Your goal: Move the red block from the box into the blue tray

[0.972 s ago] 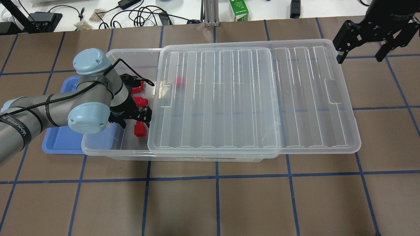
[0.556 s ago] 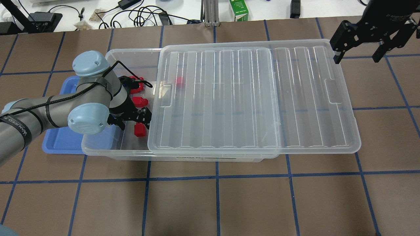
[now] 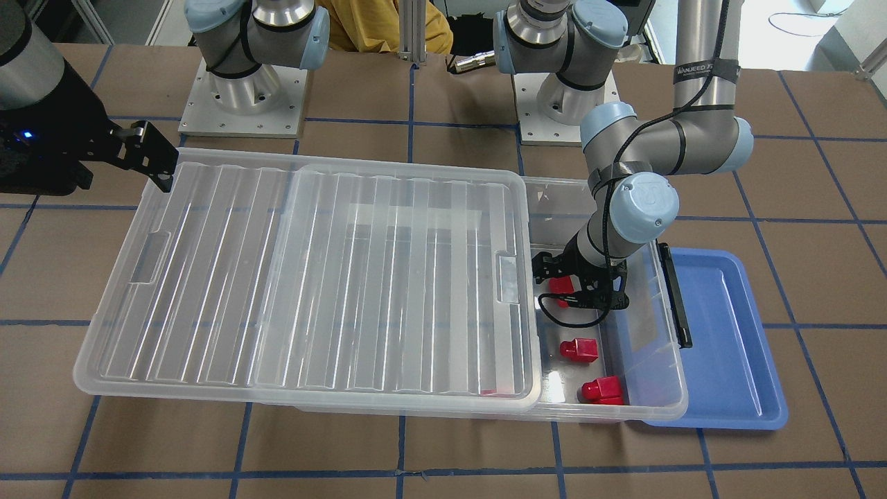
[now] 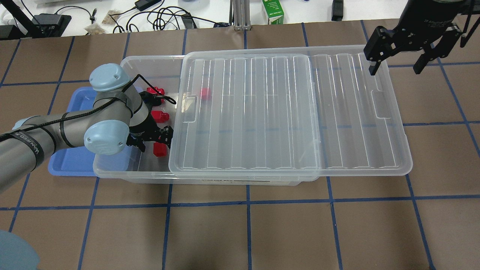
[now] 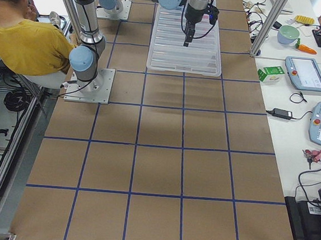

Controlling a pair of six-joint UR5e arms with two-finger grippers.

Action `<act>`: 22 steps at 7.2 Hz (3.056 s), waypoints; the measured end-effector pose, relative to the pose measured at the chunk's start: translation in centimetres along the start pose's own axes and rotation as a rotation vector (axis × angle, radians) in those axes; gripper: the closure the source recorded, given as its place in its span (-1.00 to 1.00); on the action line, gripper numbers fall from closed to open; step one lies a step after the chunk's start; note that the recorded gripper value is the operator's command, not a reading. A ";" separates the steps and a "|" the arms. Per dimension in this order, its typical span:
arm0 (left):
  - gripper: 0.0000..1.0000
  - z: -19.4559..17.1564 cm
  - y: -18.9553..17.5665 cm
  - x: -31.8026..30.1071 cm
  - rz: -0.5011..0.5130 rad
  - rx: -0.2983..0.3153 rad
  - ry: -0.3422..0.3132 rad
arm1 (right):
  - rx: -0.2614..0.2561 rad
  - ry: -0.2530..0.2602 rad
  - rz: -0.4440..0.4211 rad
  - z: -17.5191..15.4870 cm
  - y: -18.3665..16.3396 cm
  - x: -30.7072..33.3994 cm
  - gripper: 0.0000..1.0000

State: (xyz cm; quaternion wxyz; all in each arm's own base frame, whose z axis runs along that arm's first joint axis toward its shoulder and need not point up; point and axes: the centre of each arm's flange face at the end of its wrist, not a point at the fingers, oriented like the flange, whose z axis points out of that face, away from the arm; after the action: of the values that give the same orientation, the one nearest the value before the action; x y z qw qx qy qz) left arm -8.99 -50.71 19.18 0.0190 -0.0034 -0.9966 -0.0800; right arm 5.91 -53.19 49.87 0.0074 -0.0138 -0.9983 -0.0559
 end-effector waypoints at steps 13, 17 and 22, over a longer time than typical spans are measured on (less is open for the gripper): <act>1.00 -14.3 -1.2 0.2 -0.055 0.001 -0.009 | -0.015 0.014 0.013 0.8 0.4 -2.7 -1.00; 1.00 -21.4 -0.9 -7.9 -0.033 0.055 -0.078 | -0.011 0.014 0.043 0.8 -0.1 -0.7 -1.00; 1.00 -12.4 -2.8 -27.7 0.069 0.073 0.086 | -0.074 -0.019 0.095 3.8 -2.7 9.1 -1.00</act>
State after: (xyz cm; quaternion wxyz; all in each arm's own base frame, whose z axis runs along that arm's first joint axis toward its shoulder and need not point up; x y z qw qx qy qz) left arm 19.14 -55.55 29.91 0.0648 -0.0337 -0.9964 -0.0429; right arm -3.33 -55.25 45.94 0.0002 -0.0620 -0.9938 -0.0923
